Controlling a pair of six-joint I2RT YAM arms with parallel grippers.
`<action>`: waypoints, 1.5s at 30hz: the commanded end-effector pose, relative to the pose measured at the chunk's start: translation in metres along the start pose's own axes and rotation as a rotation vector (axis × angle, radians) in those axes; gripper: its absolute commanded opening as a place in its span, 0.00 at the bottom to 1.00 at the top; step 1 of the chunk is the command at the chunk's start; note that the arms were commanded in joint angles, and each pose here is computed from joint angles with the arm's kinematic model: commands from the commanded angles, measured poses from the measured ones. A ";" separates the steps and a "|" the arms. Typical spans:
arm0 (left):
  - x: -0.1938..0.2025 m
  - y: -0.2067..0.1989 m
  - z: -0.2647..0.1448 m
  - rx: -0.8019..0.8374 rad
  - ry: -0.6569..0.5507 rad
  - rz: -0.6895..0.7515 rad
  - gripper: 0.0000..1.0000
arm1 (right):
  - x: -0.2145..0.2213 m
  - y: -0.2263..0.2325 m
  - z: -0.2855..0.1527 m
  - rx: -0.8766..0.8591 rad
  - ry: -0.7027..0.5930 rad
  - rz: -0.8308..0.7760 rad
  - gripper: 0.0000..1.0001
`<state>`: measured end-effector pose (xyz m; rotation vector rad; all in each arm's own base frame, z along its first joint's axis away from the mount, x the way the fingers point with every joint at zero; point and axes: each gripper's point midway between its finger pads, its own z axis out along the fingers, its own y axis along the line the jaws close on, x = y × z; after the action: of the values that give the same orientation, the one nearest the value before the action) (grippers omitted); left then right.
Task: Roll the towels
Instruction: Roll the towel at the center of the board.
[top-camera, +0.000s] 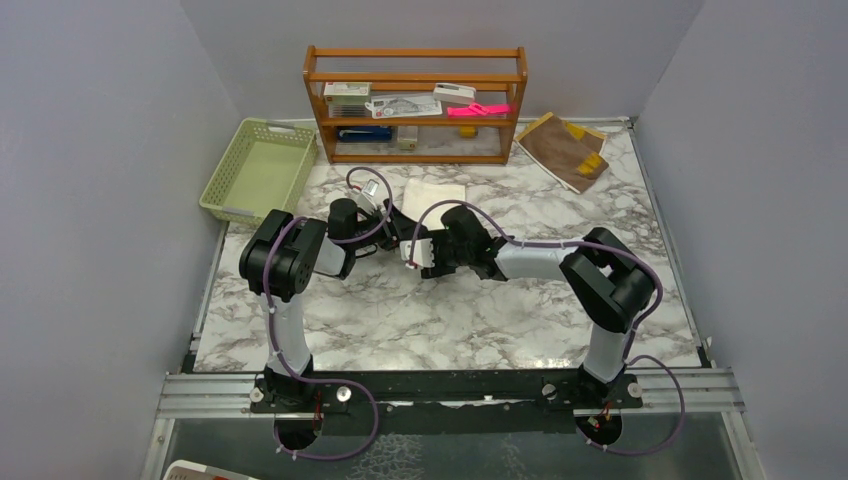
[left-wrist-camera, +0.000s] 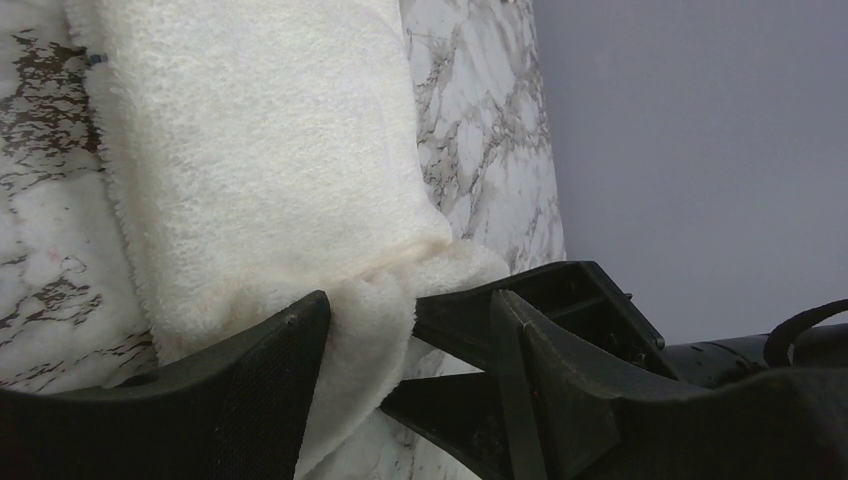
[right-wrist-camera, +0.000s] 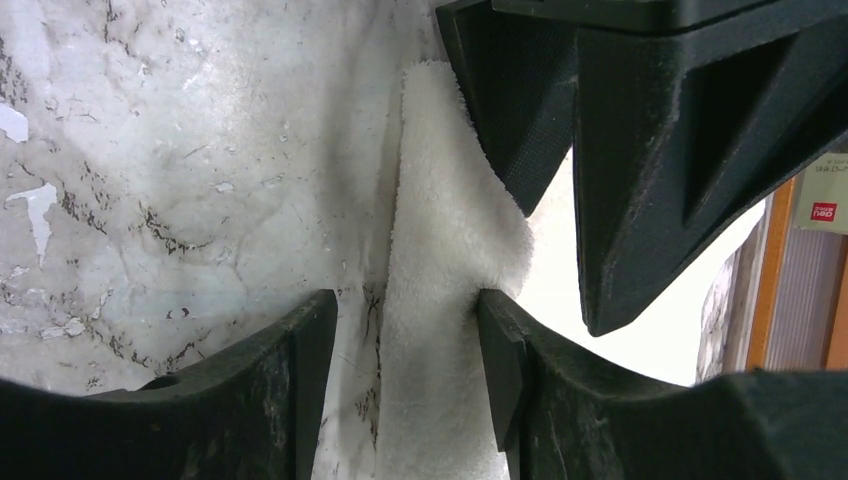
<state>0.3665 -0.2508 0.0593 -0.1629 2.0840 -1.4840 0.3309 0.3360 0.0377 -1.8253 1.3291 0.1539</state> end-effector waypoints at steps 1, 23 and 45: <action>0.029 0.043 -0.005 -0.131 0.070 -0.091 0.64 | 0.032 0.015 0.004 -0.046 0.108 0.042 0.53; -0.010 0.023 -0.015 -0.098 -0.016 -0.133 0.64 | 0.053 0.039 -0.003 -0.202 0.172 0.459 0.01; -0.022 -0.075 -0.115 -0.156 -0.032 0.197 0.65 | -0.039 0.065 -0.040 -0.523 0.090 1.410 0.01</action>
<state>0.3469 -0.1739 0.1855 -0.1497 1.9759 -1.2761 0.2776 0.3283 0.0452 -0.9938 2.3963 0.9541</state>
